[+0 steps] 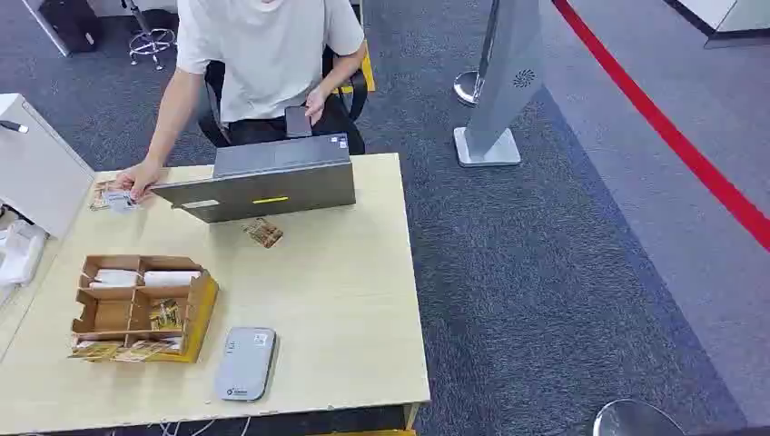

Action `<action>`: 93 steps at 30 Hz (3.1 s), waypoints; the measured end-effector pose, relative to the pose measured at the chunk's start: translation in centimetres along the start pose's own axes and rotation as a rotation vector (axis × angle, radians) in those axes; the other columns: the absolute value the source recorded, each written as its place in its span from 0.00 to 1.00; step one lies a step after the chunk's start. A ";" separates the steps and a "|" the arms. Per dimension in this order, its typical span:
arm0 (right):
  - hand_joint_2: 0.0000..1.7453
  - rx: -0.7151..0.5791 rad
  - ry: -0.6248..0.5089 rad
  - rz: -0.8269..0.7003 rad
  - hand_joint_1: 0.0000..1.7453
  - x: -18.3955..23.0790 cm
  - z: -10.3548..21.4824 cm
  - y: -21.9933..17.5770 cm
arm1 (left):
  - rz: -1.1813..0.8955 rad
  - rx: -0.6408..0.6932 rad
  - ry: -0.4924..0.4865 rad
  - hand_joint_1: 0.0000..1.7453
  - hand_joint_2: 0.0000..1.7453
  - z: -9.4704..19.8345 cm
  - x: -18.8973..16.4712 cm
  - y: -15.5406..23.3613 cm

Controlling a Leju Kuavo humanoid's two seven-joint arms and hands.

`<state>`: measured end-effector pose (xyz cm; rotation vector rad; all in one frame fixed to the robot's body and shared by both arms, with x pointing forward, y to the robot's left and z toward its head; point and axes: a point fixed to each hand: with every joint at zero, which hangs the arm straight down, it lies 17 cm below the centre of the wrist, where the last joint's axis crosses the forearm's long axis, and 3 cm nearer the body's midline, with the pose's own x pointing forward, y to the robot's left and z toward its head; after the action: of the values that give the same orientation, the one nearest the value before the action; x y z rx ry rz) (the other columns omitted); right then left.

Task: Pass the card to the sensor for recognition and then transmit it.

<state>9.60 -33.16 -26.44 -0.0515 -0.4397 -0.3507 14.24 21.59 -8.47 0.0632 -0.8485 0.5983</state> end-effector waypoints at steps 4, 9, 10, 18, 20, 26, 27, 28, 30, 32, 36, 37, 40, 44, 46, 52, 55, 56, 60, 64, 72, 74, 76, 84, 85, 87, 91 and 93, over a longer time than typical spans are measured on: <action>1.00 -0.007 0.001 -0.023 0.00 0.1 -0.1 0.0 | 0.009 0.064 -0.049 0.00 1.00 1.3 2.4 1.2; 0.00 -0.003 0.017 -0.067 0.00 0.0 -0.1 0.3 | -0.031 0.314 -0.166 0.00 1.00 4.7 8.0 7.3; 0.00 -0.003 0.023 -0.076 0.00 -0.2 -0.1 0.4 | -0.028 0.348 -0.177 0.00 1.00 5.1 8.6 8.2; 1.00 -0.007 0.039 -0.121 0.00 -0.4 -0.1 0.7 | 0.019 0.431 -0.246 0.00 1.00 6.7 12.0 10.6; 1.00 -0.006 0.044 -0.115 0.00 -0.5 -0.1 0.7 | 0.021 0.438 -0.253 0.00 1.00 6.7 12.3 10.9; 1.00 -0.007 0.048 -0.119 0.00 -0.7 0.0 0.9 | 0.026 0.458 -0.255 0.00 1.00 6.8 12.5 11.6; 1.00 -0.007 0.049 -0.120 0.00 -0.7 0.0 0.9 | 0.027 0.459 -0.257 0.00 1.00 6.8 12.6 11.6; 1.00 -0.006 0.049 -0.120 0.00 -0.7 0.0 0.9 | 0.027 0.460 -0.258 0.00 1.00 6.8 12.6 11.7; 1.00 -0.006 0.050 -0.120 0.00 -0.8 0.0 0.9 | 0.027 0.462 -0.259 0.00 1.00 6.8 12.7 11.7; 1.00 -0.006 0.050 -0.118 0.00 -0.8 0.0 0.9 | 0.023 0.467 -0.264 0.00 1.00 6.9 12.8 12.0; 1.00 0.005 0.048 -0.092 0.00 -0.9 0.0 1.1 | 0.073 0.488 -0.348 0.00 1.00 6.1 14.4 12.8; 1.00 0.027 0.045 -0.060 0.00 -1.0 0.1 1.4 | 0.131 0.483 -0.427 0.00 1.00 4.0 15.7 12.4; 1.00 0.067 0.043 0.021 0.00 -0.3 0.0 2.2 | 0.134 0.534 -0.736 0.00 1.00 -2.7 20.6 16.3; 1.00 0.055 0.050 0.074 0.00 -0.2 -0.2 1.5 | 0.084 0.823 -0.911 0.00 1.00 -1.7 25.4 27.5; 1.00 0.051 0.057 0.086 0.00 -0.6 -0.1 1.1 | 0.102 0.882 -0.962 0.00 1.00 -0.3 26.5 30.1; 1.00 0.060 0.063 0.118 0.00 -0.7 -0.1 1.3 | 0.111 0.947 -1.170 0.00 1.00 4.8 32.0 31.9; 1.00 0.063 0.065 0.124 0.00 -0.7 -0.1 1.4 | 0.102 0.964 -1.247 0.00 1.00 6.9 34.0 31.9; 1.00 0.065 0.064 0.126 0.00 -0.7 -0.1 1.4 | 0.097 0.961 -1.267 0.00 1.00 7.4 34.4 31.8; 1.00 0.069 0.062 0.126 0.00 -0.6 -0.1 1.5 | 0.059 0.966 -1.340 0.00 1.00 9.2 36.6 31.1; 1.00 0.072 0.064 0.138 0.00 -0.7 -0.1 1.6 | 0.035 0.989 -1.377 0.00 1.00 10.2 37.9 30.9; 1.00 0.091 0.045 0.170 0.00 -0.2 -0.2 2.1 | -0.269 1.045 -1.486 0.00 1.00 10.4 44.7 25.4; 1.00 0.098 0.042 0.182 0.00 0.0 -0.2 2.3 | -0.310 1.008 -1.527 0.00 1.00 9.8 46.2 23.2; 1.00 0.104 0.045 0.203 0.00 -0.1 -0.2 2.4 | -0.429 0.990 -1.550 0.00 1.00 8.6 47.9 20.4; 1.00 0.115 0.056 0.247 0.00 0.2 -0.4 2.9 | -0.975 0.888 -1.508 0.00 1.00 -0.3 54.9 8.1; 1.00 0.116 0.059 0.252 0.00 0.0 -0.3 2.9 | -0.989 0.877 -1.506 0.00 1.00 -0.8 55.2 7.6; 1.00 0.113 0.064 0.254 0.00 -0.2 -0.3 2.8 | -1.040 0.870 -1.481 0.00 1.00 -1.8 55.6 7.0; 1.00 0.100 0.089 0.260 0.00 -0.8 -0.2 2.4 | -1.182 0.864 -1.394 0.00 1.00 -5.1 57.0 5.2; 1.00 0.091 0.102 0.264 0.00 -1.1 -0.2 2.2 | -1.243 0.851 -1.395 0.00 1.00 -5.9 57.6 3.9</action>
<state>9.52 -30.77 -27.05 -0.0026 -0.3428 -0.0730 45.47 53.68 28.41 1.8113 -1.5460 -0.4534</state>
